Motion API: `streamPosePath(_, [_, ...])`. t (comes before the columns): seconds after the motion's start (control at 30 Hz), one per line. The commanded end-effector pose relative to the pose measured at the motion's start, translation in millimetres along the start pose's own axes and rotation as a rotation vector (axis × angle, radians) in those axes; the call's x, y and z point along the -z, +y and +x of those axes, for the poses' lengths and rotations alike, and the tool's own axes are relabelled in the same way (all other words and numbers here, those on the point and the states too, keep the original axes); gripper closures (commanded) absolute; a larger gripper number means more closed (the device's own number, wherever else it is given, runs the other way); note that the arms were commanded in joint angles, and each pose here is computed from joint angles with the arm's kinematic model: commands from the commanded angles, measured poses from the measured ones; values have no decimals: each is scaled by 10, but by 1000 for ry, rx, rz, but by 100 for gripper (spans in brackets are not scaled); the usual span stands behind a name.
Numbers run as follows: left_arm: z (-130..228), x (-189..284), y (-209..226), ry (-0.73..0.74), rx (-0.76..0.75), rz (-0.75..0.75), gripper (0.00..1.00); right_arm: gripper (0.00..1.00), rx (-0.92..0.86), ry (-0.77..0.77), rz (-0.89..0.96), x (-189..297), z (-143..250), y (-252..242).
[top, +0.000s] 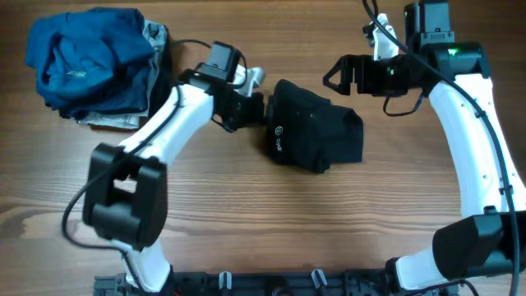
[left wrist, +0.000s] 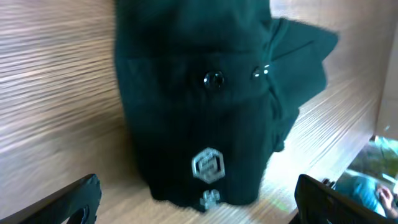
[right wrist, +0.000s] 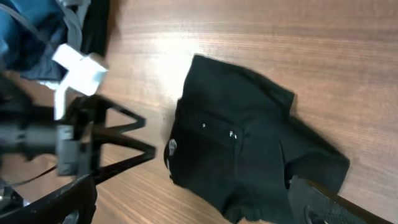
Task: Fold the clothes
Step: 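Grasp the folded black shirt with the left gripper and lift it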
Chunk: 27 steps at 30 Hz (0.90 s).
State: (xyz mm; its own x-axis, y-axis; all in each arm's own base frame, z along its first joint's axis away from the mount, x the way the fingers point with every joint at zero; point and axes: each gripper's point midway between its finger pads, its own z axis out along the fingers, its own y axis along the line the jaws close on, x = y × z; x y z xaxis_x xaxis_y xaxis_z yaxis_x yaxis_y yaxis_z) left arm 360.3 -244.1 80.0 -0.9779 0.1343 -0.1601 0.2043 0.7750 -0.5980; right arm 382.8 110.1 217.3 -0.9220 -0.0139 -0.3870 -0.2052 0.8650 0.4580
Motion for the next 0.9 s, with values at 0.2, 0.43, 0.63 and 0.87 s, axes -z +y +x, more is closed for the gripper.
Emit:
streamPosePath(0.2, [73, -860, 384, 87, -32, 30, 0, 0, 18, 28, 13, -25, 61, -43])
streamPosePath(0.43, [97, -1157, -124, 60, -190, 111, 78, 0, 28, 11, 12, -25, 16, -40])
streamPosePath(0.63, [-246, -943, -16, -41, 14, 123, 96, 0, -15, -23, 57, 0, -62, -153])
streamPosePath(0.87, [-1553, 933, 95, -517, 253, 264, 96, 0, -31, -49, 74, 30, -124, -233])
